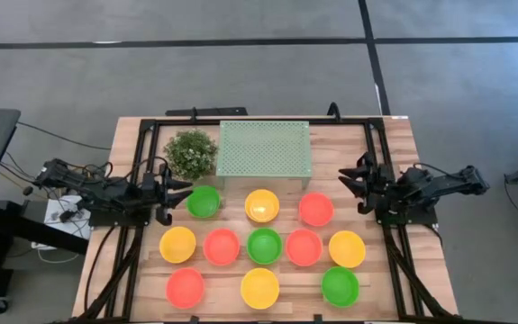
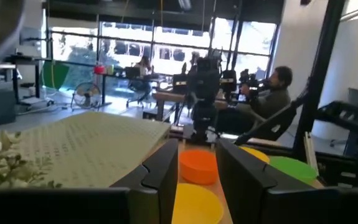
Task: Pick & Place Mini bowls
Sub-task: Put the orange bowl on the shelf
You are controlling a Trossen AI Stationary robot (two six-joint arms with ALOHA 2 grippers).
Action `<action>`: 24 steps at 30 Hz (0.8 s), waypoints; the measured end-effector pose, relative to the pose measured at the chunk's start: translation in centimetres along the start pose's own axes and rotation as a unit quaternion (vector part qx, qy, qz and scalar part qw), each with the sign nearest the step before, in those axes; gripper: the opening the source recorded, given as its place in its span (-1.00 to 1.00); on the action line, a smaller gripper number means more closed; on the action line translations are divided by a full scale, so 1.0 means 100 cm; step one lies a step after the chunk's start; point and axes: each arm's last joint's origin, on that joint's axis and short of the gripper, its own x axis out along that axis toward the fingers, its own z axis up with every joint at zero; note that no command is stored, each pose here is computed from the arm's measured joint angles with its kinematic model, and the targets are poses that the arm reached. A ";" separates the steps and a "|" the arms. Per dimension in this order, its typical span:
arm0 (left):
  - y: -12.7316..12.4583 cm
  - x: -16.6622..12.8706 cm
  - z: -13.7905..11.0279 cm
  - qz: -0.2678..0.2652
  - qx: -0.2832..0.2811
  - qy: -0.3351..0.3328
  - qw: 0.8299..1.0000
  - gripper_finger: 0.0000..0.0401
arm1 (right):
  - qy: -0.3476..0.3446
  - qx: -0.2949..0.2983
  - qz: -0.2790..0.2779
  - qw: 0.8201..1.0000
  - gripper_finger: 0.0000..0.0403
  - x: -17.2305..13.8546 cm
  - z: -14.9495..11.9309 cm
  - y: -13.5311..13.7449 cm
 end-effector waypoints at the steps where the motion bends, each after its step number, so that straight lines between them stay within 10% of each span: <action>1: -0.001 0.002 0.004 0.003 0.001 0.002 1.000 -0.45 | 0.005 -0.002 0.000 1.000 -0.47 0.001 -0.001 0.001; 13: -0.017 0.048 0.049 0.026 0.039 0.059 0.997 -0.45 | 0.104 -0.004 0.071 0.992 -0.47 0.052 0.002 0.032; 24: -0.027 0.070 0.038 0.026 0.072 0.140 0.987 -0.45 | 0.343 0.027 0.010 0.939 -0.47 0.106 -0.004 0.064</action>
